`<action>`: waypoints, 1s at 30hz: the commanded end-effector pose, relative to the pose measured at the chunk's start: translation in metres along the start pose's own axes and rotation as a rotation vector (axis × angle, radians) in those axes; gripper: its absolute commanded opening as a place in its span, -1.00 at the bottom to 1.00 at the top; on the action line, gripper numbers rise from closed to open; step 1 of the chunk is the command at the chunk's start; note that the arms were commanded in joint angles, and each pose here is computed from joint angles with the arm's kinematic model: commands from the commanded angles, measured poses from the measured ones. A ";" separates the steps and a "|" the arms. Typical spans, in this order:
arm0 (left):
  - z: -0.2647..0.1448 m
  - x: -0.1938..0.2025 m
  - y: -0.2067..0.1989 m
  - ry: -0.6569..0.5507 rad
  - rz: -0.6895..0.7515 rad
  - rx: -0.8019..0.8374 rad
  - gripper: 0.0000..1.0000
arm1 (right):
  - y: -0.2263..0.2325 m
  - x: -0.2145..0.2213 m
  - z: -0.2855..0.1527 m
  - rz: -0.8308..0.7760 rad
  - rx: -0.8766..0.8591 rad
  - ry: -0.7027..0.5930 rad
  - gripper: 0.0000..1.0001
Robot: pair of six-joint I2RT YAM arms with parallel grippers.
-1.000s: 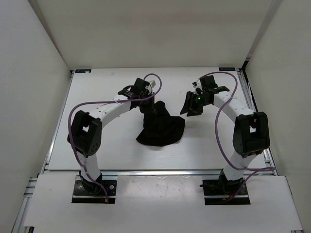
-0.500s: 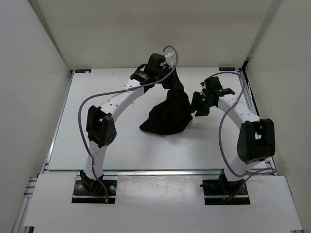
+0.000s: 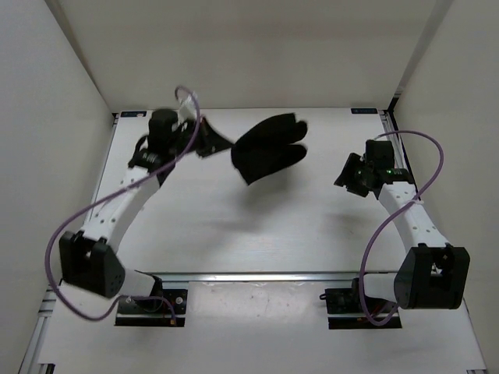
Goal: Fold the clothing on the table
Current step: Flatten the skirt out
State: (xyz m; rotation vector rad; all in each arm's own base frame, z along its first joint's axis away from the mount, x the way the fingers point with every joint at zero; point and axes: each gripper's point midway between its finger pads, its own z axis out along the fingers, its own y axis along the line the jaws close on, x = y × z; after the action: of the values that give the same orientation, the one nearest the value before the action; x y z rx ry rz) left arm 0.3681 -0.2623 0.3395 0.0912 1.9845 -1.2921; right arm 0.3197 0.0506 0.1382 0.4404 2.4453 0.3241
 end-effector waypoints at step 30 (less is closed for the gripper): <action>0.004 0.179 0.148 0.413 0.319 -0.531 0.25 | 0.119 0.056 0.028 -0.276 -0.311 0.318 0.08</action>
State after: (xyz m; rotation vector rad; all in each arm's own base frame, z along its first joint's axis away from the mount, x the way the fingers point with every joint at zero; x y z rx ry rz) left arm 0.2894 -0.2671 0.1167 0.3339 2.5287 -0.7508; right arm 0.3266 0.1986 0.1108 -0.1173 2.6893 0.7005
